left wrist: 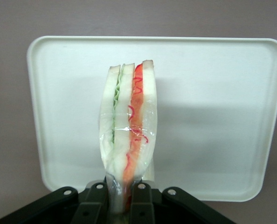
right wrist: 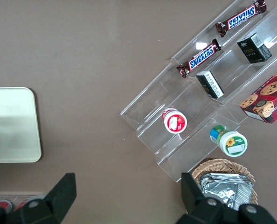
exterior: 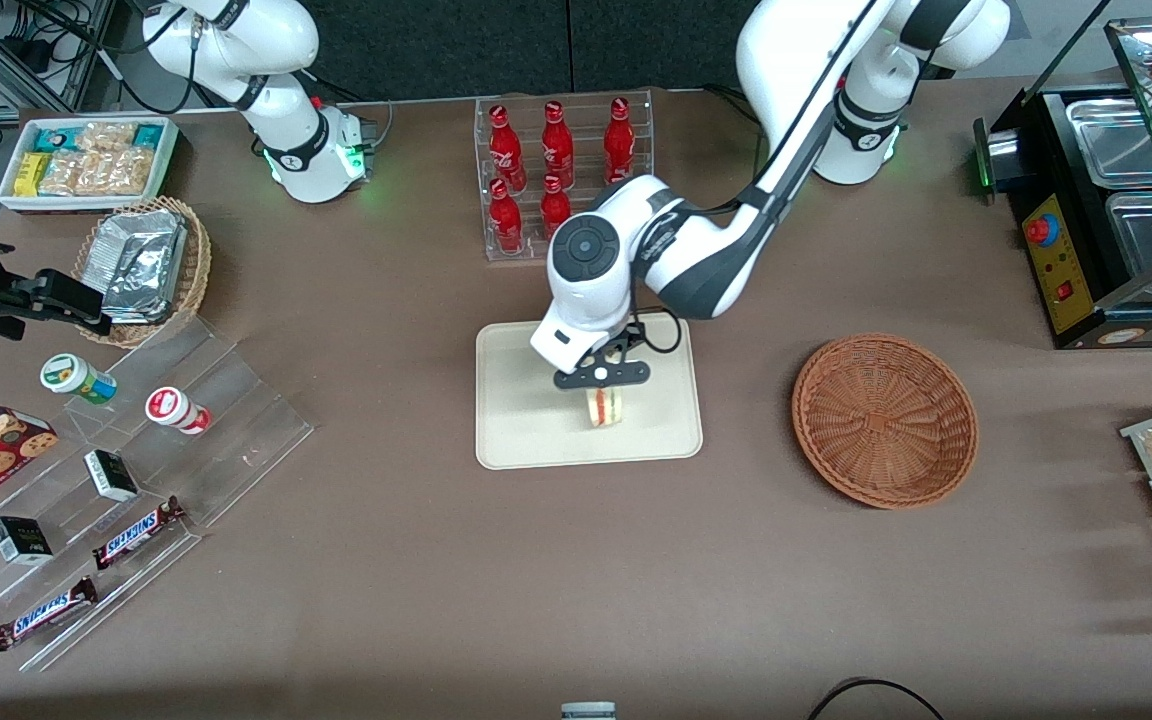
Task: Place sandwich from basket to tray
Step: 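Lower the sandwich onto the tray and open the left gripper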
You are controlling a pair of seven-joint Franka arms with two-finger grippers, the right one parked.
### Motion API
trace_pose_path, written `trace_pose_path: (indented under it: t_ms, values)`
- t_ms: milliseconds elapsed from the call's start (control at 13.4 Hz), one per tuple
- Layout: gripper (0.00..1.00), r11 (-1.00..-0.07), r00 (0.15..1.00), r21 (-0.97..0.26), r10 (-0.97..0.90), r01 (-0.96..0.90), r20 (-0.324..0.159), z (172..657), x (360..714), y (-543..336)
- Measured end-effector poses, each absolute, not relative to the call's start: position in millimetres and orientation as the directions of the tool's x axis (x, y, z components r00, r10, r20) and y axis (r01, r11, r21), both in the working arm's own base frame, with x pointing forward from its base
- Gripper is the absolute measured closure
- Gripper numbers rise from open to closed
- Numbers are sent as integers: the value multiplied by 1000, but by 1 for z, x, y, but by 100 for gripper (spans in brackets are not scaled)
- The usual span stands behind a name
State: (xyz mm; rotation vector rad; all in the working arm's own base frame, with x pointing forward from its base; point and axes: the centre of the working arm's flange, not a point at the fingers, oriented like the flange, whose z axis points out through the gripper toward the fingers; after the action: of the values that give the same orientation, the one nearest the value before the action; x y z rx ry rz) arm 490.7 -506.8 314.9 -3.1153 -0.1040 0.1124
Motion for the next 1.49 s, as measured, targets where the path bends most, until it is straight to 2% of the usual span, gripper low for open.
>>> trace_pose_path:
  t_ms: [299, 672, 1343, 1418, 1493]
  values:
    - [85, -999, 997, -19, 47, 46, -65, 299, 485, -520]
    - [85, -998, 996, -63, 25, 19, -86, 261, 477, -525]
    - [86, -997, 995, -81, 21, 13, -100, 243, 474, -525]
    - [85, -996, 994, -85, 19, 10, -103, 239, 472, -526]
    - [78, -996, 994, -88, 14, 4, -107, 236, 469, -528]
